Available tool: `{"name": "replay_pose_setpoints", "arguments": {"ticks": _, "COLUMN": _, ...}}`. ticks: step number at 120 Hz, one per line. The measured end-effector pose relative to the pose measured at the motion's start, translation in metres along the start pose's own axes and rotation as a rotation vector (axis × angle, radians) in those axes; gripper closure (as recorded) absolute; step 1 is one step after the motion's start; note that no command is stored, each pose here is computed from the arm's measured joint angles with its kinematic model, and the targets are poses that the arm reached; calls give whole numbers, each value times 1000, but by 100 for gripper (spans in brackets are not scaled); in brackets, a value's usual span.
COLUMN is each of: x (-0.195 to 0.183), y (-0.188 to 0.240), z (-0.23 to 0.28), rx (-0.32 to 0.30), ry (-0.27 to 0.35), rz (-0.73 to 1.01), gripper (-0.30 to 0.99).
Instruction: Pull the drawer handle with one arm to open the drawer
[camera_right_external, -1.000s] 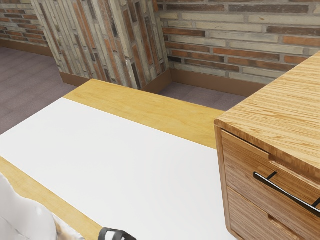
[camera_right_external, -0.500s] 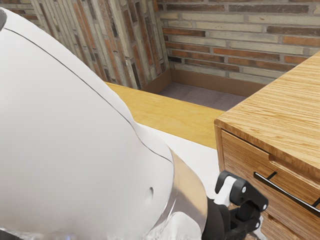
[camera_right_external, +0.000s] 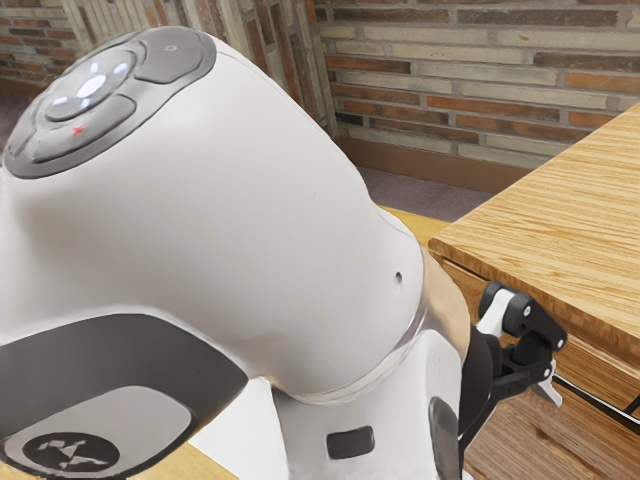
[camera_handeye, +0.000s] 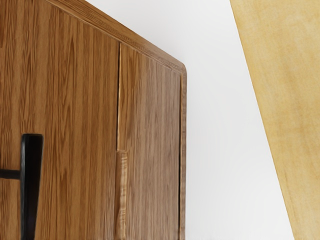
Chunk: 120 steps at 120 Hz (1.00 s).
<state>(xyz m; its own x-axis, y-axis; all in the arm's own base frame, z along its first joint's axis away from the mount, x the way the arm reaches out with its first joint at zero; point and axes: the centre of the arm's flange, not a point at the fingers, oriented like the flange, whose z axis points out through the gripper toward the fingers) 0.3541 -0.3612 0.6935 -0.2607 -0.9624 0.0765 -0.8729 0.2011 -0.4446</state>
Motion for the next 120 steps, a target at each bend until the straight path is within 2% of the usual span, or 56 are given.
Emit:
{"name": "replay_pose_setpoints", "arguments": {"ticks": 61, "x": -21, "y": -21, "z": 37, "rx": 14, "ry": 4, "rz": 3, "gripper": 2}}
{"name": "replay_pose_setpoints", "arguments": {"ticks": 86, "x": -25, "y": -23, "z": 60, "rx": -15, "ry": -2, "rz": 0, "gripper": -2}}
{"name": "replay_pose_setpoints", "arguments": {"ticks": 103, "x": -23, "y": -22, "z": 63, "rx": -20, "ry": 3, "rz": 4, "gripper": 2}}
{"name": "replay_pose_setpoints", "arguments": {"ticks": 120, "x": -16, "y": -16, "z": 49, "rx": -4, "ry": 12, "rz": 22, "gripper": 17}}
